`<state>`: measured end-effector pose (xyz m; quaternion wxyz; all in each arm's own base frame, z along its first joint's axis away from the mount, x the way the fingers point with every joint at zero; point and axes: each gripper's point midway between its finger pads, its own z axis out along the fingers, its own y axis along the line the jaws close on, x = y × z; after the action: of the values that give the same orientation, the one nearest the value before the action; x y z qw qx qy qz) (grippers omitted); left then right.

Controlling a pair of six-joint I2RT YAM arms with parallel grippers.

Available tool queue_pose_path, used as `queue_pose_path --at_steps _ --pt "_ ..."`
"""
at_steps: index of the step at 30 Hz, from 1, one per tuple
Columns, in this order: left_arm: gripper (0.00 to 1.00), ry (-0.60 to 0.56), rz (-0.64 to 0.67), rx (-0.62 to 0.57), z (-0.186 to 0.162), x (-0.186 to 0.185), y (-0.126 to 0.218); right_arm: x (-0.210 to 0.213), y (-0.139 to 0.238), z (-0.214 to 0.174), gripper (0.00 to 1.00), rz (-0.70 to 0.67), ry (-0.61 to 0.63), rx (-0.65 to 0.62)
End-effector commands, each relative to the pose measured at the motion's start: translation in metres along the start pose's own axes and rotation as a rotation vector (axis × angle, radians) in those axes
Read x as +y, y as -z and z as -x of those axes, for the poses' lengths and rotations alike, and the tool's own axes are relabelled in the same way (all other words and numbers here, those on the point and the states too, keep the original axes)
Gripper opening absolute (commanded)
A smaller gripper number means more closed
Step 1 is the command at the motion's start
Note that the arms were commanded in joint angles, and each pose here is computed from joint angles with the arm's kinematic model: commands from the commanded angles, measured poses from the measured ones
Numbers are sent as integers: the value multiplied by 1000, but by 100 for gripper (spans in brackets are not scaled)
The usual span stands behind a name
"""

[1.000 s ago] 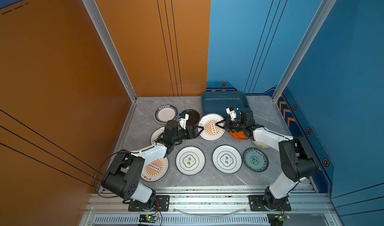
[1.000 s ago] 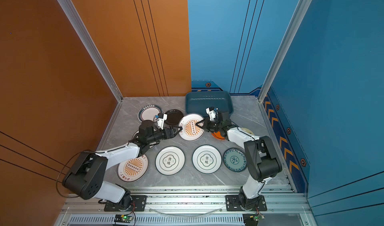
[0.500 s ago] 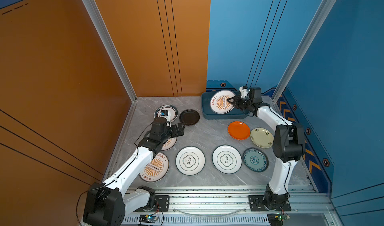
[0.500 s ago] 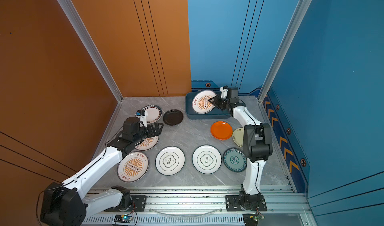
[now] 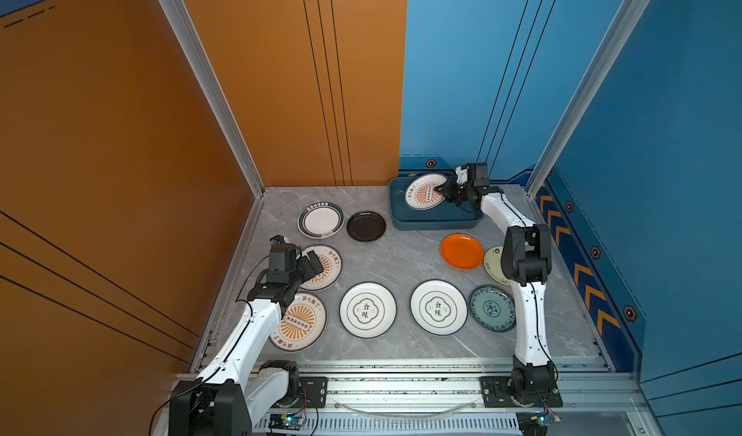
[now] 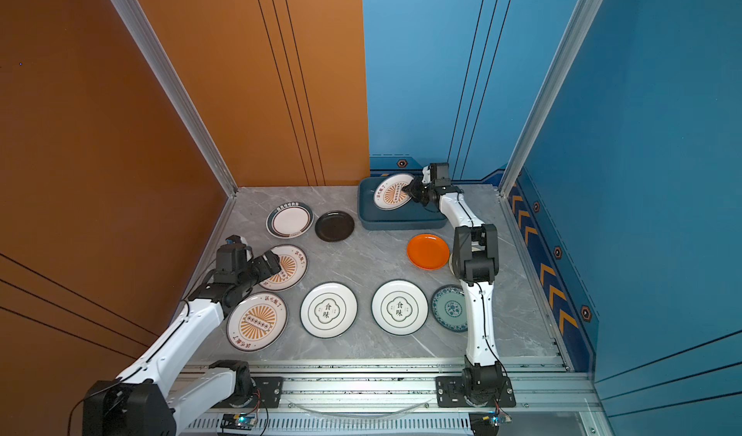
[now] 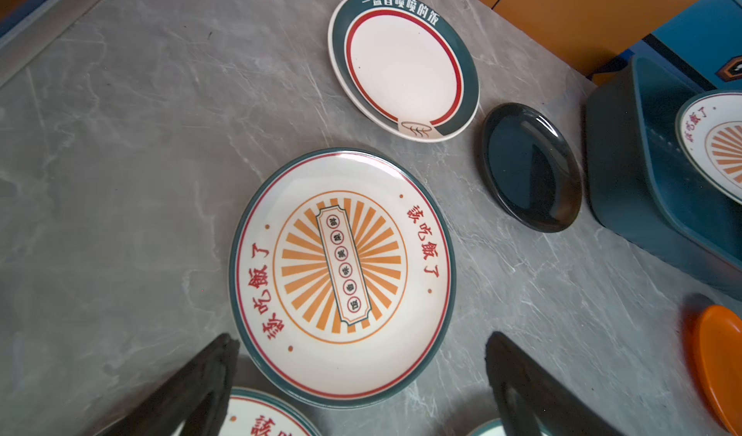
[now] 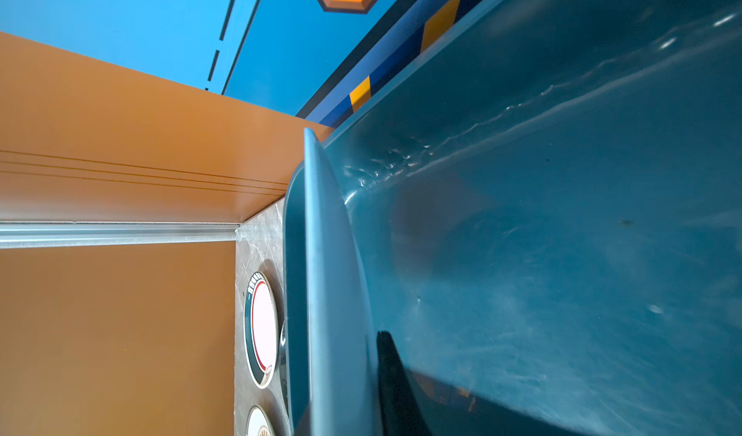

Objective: Place the plates into the plastic bin on the countertop
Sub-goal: 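Carry the plate into the teal bin with the right gripper while the left withdraws, then lower the plate flat into the bin and open the right gripper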

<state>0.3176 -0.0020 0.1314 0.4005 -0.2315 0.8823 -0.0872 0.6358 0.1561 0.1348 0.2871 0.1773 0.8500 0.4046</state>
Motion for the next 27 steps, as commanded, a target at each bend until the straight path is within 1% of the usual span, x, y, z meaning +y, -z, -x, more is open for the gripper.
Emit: queue_pose_path --at_steps 1,4,7,10,12,14,17,22,24,27 --pt "98 27 57 11 -5 15 -3 0 -11 2 0 1 -49 -13" --pt "98 48 35 29 -8 14 -7 -9 -23 -6 0 -11 -63 -3" --pt "98 50 50 31 -8 18 -8 -14 -33 -11 0 -11 -73 3" --pt "98 57 75 29 -10 27 -11 -20 -42 -16 0 -18 -83 15" --pt "98 82 95 40 -15 38 -14 -22 -47 -18 0 -19 -91 22" --pt "98 108 84 19 -12 41 -20 -24 -51 -20 0 -19 -101 27" --pt "98 134 95 45 -20 51 -28 -28 -59 -23 1 -25 -116 41" --pt "98 138 102 66 -27 57 -33 -38 -67 -30 24 -52 -136 66" --pt "98 139 98 59 -25 56 -32 -42 -68 -33 30 -69 -140 71" --pt "98 136 93 47 -21 55 -31 -46 -70 -36 35 -84 -140 76"
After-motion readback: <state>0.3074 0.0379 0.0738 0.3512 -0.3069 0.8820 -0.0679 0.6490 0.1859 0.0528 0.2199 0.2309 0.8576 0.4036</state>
